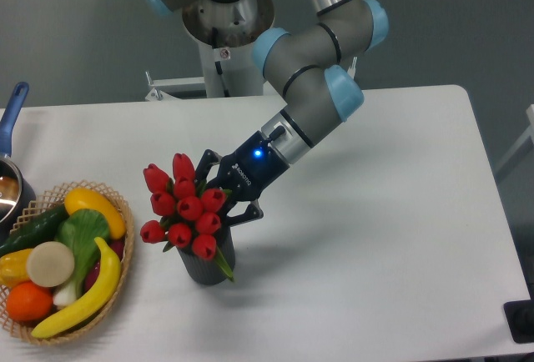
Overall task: Pick up the flowers from the vase
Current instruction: 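Close the gripper on the tulip stems, then lift the gripped tulips up out of the grey vase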
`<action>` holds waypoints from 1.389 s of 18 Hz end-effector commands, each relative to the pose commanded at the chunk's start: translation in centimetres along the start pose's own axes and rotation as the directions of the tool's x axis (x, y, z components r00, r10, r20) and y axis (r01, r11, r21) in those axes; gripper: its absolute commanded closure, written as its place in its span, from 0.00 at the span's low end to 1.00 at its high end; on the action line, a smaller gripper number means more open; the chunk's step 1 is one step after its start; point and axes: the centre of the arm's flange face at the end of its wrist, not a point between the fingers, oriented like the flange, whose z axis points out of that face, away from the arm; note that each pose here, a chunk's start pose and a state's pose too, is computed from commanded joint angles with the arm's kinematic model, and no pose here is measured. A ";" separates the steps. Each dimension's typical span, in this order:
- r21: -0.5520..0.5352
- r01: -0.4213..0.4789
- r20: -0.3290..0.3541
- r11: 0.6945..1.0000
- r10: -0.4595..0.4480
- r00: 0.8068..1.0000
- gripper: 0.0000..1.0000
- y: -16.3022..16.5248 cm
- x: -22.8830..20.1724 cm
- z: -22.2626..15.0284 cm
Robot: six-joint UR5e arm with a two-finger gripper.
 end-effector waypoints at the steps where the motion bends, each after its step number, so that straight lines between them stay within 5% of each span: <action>1: -0.001 0.017 0.002 1.000 -0.017 1.000 0.59 0.0 0.0 -0.1; 25: 0.050 0.121 0.113 0.991 -0.126 0.986 0.59 -11.1 0.7 -6.2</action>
